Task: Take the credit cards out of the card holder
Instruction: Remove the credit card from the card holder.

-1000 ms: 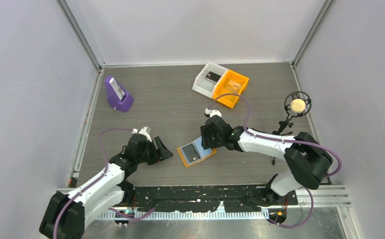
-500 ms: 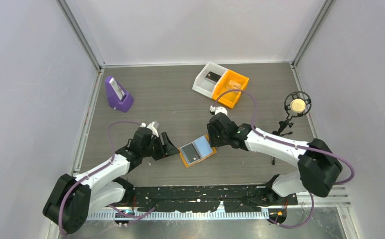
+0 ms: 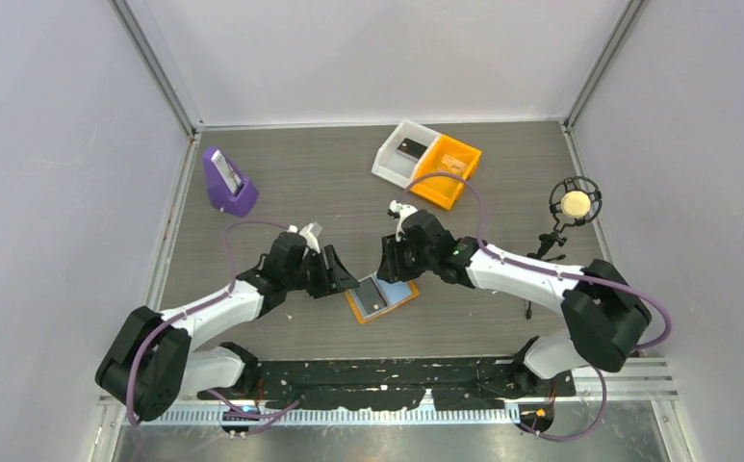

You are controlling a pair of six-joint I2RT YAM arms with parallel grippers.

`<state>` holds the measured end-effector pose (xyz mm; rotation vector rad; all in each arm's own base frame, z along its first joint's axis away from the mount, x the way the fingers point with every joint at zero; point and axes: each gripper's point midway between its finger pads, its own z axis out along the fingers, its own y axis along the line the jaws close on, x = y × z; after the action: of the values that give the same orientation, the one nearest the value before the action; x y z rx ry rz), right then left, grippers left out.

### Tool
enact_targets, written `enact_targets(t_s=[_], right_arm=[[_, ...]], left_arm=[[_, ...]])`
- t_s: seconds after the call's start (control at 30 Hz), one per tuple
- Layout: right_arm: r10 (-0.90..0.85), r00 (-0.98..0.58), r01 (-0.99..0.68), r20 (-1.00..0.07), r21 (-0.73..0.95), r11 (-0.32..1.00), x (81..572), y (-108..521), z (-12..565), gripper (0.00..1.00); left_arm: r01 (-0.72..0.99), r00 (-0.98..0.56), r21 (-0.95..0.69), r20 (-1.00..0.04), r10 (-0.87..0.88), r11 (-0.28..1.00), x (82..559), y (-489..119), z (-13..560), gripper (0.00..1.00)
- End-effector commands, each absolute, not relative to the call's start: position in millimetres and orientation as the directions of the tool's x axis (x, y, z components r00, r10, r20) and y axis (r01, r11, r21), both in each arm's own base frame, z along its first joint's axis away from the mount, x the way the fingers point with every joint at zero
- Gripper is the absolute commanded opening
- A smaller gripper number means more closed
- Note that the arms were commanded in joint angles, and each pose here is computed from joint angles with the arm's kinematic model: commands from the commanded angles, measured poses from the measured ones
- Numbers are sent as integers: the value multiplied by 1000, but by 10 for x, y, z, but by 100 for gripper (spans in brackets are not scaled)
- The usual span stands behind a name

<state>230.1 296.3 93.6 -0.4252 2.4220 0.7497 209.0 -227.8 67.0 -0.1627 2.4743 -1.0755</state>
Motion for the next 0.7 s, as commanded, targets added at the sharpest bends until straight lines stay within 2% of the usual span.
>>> enact_targets(t_s=[0.0,0.23,0.57,0.67], right_arm=[[-102,-819,-473,-565,562,679,2296,3233,952,40],[-132,-837,-469,-531,573,672,2245,3240,653,37],[-158,-862,-453,-483,590,668,2127,3162,378,35],[-157,-861,-454,-483,592,666,2127,3166,359,35]], left_arm=[[116,-886,-748,-375,-272,653,2196,-2472,870,51],[117,-901,-702,-373,-223,702,2192,-2596,745,35],[88,-920,-639,-345,-183,764,2134,-2521,605,26],[71,-926,-623,-333,-181,779,2138,-2504,568,20]])
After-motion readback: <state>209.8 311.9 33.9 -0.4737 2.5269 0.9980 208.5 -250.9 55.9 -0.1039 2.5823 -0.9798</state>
